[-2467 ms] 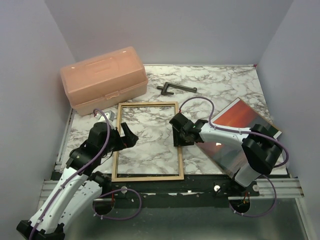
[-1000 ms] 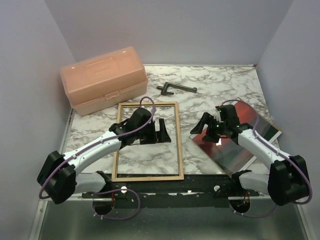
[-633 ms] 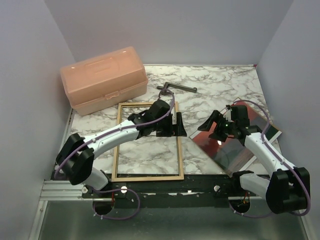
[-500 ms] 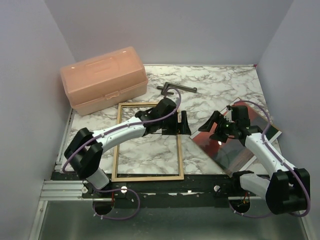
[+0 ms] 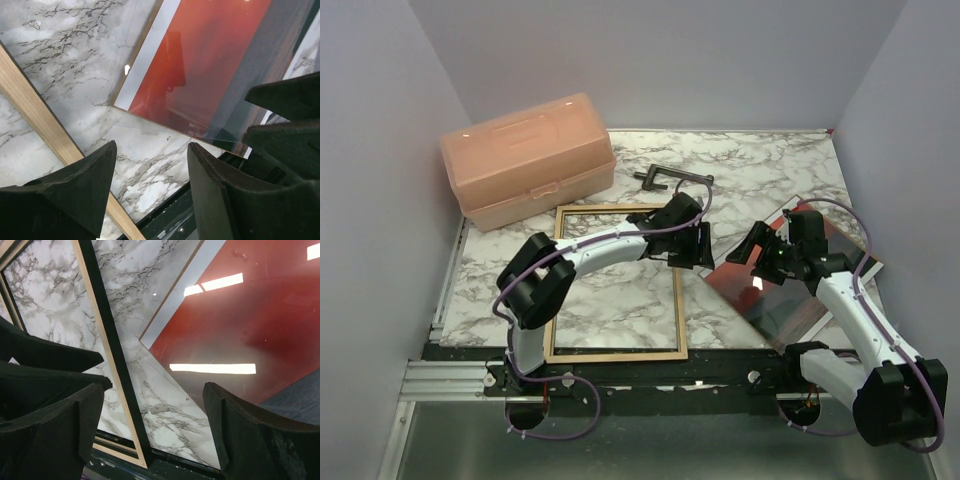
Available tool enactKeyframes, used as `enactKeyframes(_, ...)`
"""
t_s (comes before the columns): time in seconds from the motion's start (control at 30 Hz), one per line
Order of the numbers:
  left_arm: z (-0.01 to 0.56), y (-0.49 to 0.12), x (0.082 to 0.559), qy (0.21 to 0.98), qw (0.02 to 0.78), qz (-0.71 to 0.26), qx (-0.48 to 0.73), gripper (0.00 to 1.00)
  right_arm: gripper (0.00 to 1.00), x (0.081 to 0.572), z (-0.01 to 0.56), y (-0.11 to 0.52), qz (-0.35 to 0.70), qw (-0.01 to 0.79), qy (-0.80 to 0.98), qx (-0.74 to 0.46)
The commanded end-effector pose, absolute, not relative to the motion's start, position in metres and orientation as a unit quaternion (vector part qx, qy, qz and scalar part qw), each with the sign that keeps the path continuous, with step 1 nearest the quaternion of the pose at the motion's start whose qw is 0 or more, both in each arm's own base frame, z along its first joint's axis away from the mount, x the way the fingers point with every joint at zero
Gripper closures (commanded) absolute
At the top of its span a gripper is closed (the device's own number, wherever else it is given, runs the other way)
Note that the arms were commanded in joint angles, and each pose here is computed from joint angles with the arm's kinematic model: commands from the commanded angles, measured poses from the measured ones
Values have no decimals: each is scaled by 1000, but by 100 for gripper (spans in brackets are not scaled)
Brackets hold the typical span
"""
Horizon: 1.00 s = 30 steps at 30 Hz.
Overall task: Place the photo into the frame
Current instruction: Pick up the photo frame item at the center of the board.
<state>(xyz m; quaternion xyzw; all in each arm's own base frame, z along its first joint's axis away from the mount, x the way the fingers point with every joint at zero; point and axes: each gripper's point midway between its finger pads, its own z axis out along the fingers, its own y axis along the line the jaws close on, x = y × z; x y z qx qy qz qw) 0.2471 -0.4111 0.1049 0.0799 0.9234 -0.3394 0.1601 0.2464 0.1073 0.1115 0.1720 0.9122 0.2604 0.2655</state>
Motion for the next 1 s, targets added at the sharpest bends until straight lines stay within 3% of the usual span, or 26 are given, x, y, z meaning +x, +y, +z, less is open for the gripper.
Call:
enactKeyframes(0.0,92,-413,252,938,156,-296,87,42,12,245,113,98,238,270,916,177)
enactKeyframes(0.97,37,-429,257,966,92,-224,91,29,12,240,114,102,253,270,911,182)
